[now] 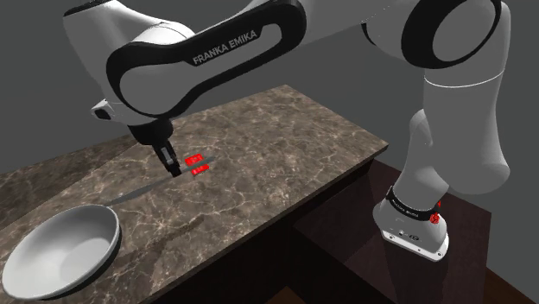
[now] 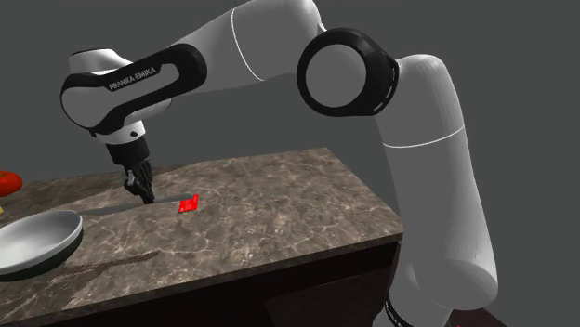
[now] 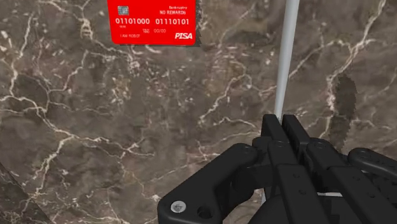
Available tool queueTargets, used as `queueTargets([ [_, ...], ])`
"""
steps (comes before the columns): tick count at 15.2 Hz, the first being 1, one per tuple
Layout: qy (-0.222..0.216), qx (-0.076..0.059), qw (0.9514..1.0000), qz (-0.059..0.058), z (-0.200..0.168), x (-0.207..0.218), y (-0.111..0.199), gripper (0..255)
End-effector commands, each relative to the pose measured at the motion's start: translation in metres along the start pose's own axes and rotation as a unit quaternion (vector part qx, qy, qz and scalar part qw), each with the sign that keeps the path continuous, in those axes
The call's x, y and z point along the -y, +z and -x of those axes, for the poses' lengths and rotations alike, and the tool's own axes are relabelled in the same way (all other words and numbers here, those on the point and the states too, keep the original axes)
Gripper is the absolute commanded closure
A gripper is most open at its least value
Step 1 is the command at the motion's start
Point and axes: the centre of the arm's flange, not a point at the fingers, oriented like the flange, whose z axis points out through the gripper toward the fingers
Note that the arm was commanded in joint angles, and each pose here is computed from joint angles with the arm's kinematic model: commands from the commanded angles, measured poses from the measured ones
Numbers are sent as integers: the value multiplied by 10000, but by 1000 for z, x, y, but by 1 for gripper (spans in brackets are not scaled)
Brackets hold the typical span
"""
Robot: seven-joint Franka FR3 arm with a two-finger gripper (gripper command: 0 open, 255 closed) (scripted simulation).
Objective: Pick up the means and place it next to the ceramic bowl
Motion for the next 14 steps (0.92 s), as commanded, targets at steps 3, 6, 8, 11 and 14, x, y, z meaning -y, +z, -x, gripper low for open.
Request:
queueTargets([
  [3, 0, -2, 10000, 0, -1, 0, 21, 255],
  [6, 0, -2, 10000, 0, -1, 0, 37, 255],
  [8, 0, -2, 10000, 0, -2, 0, 48, 255],
  [11, 0, -2, 10000, 0, -3, 0, 62, 255],
  [14, 0, -2, 10000, 0, -3, 0, 62, 255],
])
